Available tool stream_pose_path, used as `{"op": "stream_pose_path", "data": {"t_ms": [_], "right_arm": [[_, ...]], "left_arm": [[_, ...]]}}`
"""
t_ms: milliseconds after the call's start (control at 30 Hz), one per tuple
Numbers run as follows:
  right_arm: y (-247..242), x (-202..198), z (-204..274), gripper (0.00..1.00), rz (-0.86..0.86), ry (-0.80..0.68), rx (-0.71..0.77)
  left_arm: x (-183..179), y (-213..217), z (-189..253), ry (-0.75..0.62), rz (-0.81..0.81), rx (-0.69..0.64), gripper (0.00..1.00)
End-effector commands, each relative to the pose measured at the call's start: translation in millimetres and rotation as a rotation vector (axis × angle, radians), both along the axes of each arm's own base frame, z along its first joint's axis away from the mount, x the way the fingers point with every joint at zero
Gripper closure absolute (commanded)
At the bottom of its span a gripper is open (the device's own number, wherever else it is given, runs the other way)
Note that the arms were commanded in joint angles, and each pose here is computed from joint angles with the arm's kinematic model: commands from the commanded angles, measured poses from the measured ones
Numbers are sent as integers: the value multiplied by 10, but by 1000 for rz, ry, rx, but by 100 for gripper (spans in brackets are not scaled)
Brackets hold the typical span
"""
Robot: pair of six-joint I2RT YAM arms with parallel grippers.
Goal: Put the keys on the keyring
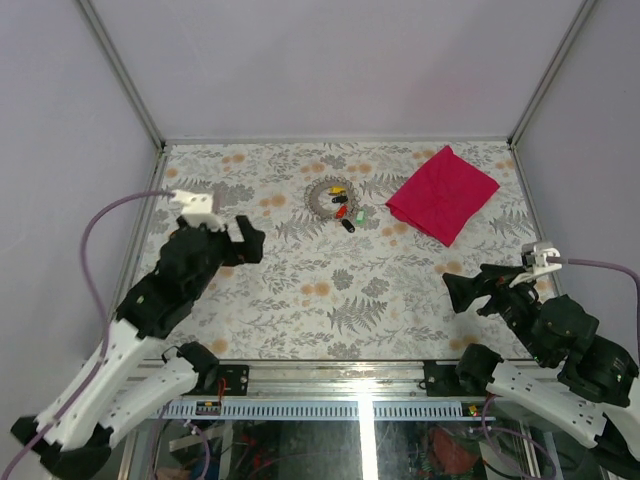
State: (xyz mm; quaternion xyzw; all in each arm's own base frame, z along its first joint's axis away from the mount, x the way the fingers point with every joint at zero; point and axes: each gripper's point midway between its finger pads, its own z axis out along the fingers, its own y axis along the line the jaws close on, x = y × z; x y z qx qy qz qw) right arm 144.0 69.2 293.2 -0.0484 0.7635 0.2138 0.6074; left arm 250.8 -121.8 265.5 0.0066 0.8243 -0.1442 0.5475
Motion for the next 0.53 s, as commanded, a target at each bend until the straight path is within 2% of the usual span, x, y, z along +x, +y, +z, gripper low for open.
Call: {"op": "stream_pose_path", "data": {"t_ms": [0, 167, 500], "right_arm": [[-64, 80, -86, 1, -48, -36, -35], [-118, 115, -298, 1, -91, -22, -51], [-149, 87, -283, 1, -80, -58, -27]], "left_arm": [[-236, 283, 151, -107, 93, -124, 0], [-441, 459, 153, -173, 122, -189, 0], [-511, 520, 147, -171, 133, -195, 0]]}}
